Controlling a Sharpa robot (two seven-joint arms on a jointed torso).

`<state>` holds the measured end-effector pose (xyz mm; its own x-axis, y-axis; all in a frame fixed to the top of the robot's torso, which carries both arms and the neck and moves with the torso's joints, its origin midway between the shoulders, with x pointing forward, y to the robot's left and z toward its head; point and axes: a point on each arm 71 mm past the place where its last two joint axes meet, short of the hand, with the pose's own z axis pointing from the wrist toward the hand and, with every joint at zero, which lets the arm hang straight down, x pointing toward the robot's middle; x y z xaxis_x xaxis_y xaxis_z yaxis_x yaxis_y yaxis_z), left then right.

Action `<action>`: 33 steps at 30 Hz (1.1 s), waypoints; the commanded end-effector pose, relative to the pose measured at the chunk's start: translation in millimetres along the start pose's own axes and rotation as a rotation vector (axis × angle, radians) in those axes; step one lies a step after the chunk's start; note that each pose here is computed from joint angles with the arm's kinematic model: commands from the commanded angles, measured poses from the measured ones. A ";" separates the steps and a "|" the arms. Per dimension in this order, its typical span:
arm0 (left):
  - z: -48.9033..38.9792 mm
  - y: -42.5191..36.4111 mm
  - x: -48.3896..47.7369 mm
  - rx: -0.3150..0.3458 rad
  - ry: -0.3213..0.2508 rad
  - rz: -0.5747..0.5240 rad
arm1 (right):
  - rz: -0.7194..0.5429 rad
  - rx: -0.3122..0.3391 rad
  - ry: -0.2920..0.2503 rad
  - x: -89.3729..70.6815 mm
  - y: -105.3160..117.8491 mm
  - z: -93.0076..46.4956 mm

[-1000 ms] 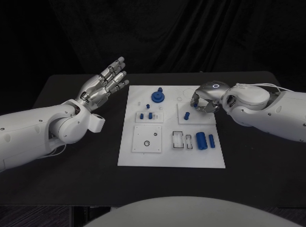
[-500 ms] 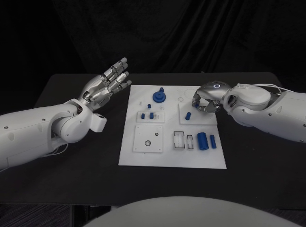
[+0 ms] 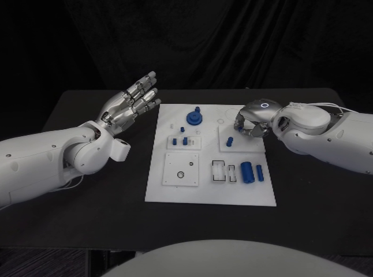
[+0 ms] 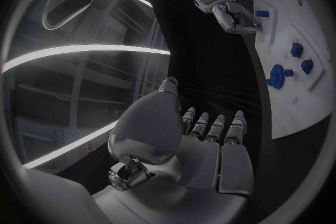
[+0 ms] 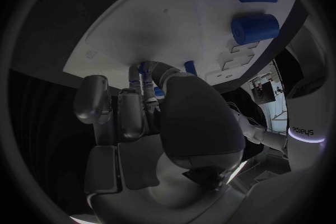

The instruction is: Assemble the parts on the task board

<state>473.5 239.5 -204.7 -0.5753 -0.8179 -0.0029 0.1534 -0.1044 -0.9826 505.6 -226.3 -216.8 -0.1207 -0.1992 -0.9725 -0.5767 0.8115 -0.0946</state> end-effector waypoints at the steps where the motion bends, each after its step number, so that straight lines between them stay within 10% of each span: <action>1: -0.5 -1.9 0.8 0.036 0.011 -0.011 | -0.005 0.004 -0.033 -1.4 -0.7 -1.6; 33: -1.1 0.8 -1.8 0.008 0.013 -0.013 | -0.013 -0.036 -0.163 -53.7 13.2 -16.8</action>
<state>474.7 242.5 -205.9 -0.5741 -0.8188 -0.0024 0.1499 -0.1022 -0.9834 492.2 -216.0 -166.5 -0.0086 -0.1303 -0.9914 -0.6176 0.7805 -0.0972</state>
